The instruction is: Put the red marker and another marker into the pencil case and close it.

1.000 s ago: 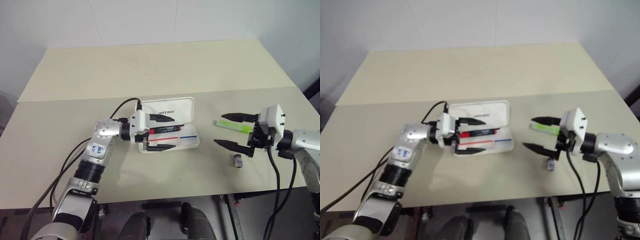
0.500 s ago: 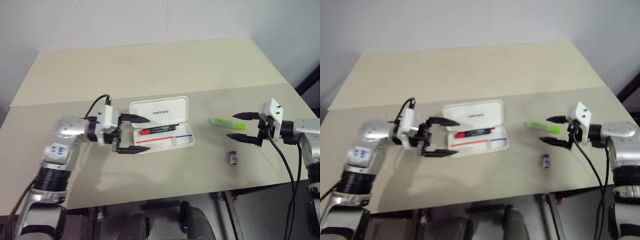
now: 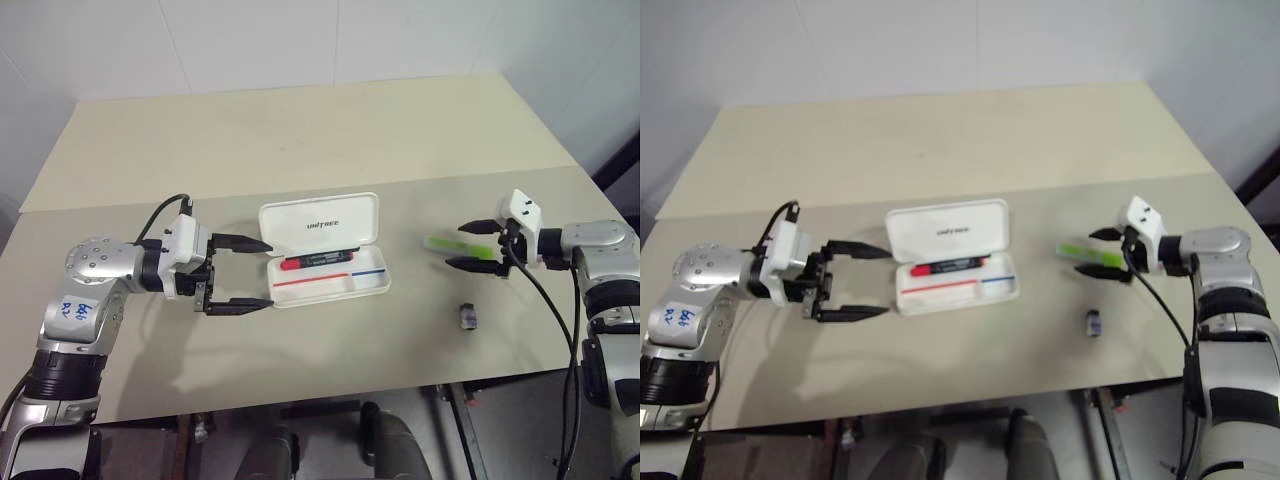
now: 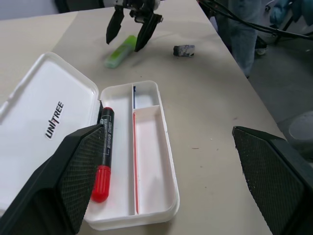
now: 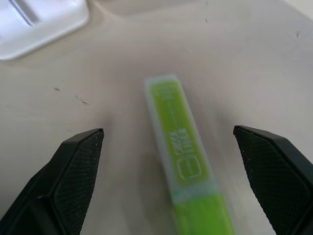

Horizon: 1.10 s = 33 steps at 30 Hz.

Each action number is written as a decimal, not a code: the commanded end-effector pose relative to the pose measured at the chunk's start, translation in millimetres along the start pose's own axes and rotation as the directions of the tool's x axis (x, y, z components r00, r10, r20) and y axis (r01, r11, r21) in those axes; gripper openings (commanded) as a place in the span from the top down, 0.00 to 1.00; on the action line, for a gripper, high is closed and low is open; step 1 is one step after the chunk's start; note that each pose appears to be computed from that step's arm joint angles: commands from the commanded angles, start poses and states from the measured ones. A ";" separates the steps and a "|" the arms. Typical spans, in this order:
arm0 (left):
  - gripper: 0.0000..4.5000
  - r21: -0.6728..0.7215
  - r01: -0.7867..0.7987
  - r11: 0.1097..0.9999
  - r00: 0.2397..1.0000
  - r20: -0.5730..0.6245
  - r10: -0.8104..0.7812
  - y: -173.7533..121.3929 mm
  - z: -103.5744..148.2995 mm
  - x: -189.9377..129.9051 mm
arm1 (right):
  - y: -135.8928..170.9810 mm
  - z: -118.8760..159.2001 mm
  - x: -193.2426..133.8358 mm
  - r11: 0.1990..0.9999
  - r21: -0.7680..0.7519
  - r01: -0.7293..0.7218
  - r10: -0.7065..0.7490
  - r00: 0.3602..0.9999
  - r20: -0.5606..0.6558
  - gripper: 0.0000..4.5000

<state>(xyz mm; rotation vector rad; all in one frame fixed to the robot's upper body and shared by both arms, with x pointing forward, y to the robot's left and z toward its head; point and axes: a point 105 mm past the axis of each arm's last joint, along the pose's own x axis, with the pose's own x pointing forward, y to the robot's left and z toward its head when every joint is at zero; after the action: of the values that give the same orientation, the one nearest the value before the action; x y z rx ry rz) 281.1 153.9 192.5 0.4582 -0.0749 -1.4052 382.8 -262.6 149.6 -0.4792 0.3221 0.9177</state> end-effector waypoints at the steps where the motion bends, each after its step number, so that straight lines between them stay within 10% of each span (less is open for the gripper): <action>1: 0.01 0.047 -0.022 0.999 1.000 0.013 0.021 0.0 14.0 -6.0 | -7.2 0.1 -2.9 1.000 0.009 0.028 -0.028 0.999 -0.047 0.00; 7: 0.00 0.052 -0.038 0.998 0.999 0.000 0.038 -2.7 14.9 -9.2 | -3.7 -24.1 -7.9 0.998 0.055 0.017 -0.007 0.982 -0.187 0.09; 16: 0.00 0.048 -0.028 0.998 1.000 -0.013 0.028 -5.5 13.2 -8.4 | 8.0 -27.5 1.1 0.997 0.070 -0.039 0.048 0.990 -0.135 0.76; 23: 0.00 0.046 -0.010 0.999 1.000 -0.009 0.011 -3.8 11.9 -4.2 | 9.6 -14.3 13.7 0.998 -0.054 -0.024 0.021 0.999 -0.050 0.76; 33: 0.00 0.064 -0.074 0.995 0.997 -0.030 0.076 10.5 -6.7 -24.7 | 38.1 74.9 25.4 0.919 -0.328 -0.219 0.285 0.943 0.171 0.76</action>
<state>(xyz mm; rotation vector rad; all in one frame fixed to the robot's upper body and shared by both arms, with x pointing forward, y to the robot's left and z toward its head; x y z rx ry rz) 289.4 173.5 189.4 0.4840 -0.0913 -1.3407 376.5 -201.6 175.5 -0.6176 0.1234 1.2029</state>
